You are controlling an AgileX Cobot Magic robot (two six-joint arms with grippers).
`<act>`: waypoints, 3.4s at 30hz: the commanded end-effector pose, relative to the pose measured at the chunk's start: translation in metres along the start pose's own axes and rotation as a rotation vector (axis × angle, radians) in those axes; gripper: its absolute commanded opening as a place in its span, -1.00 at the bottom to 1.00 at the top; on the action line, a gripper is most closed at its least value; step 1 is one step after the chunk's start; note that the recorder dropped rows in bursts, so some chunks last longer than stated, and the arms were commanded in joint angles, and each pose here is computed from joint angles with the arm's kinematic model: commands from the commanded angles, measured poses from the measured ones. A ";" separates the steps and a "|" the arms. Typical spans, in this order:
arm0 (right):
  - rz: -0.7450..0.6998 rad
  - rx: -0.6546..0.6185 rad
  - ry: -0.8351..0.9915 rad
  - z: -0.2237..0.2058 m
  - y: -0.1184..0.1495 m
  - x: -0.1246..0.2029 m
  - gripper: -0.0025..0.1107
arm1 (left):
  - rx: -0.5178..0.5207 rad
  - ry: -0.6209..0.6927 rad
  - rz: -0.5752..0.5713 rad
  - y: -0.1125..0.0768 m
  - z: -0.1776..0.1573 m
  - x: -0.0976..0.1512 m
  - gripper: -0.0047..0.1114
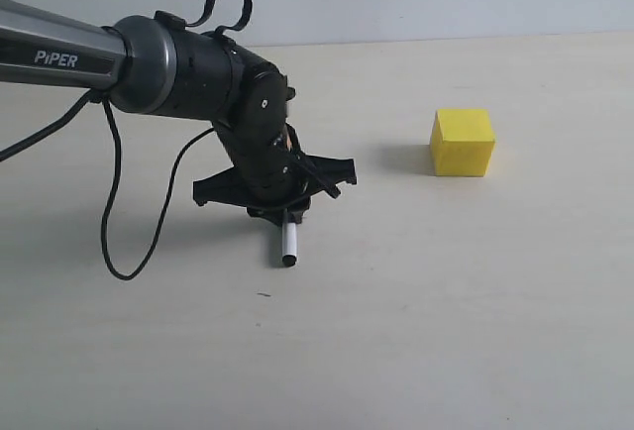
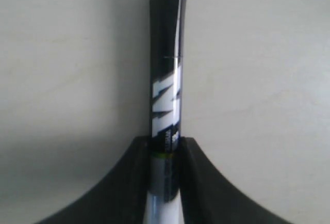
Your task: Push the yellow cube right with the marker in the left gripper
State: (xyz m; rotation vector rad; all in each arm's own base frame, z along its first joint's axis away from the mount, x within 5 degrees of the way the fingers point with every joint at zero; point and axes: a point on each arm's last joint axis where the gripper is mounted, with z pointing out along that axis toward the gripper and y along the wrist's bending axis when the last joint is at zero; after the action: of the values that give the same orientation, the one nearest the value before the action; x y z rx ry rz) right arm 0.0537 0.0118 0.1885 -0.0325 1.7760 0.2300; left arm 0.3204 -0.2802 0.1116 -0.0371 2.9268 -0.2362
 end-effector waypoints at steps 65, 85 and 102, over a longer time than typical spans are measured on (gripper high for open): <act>-0.005 0.000 -0.007 0.000 0.000 0.001 -0.96 | 0.148 -0.309 0.337 0.006 -0.206 0.006 -0.92; -0.005 0.000 -0.007 0.000 0.000 0.001 -0.96 | 0.481 -0.679 0.567 0.044 -0.267 0.116 -0.92; -0.005 0.000 -0.007 0.000 0.000 0.001 -0.96 | 0.427 -0.723 0.483 0.077 -0.287 0.113 -0.92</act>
State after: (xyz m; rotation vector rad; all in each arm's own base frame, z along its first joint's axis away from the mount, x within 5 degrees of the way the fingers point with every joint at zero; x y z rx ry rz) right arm 0.0537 0.0118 0.1885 -0.0325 1.7760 0.2300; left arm 0.1517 -0.1817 0.3492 0.6100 2.0259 -0.6142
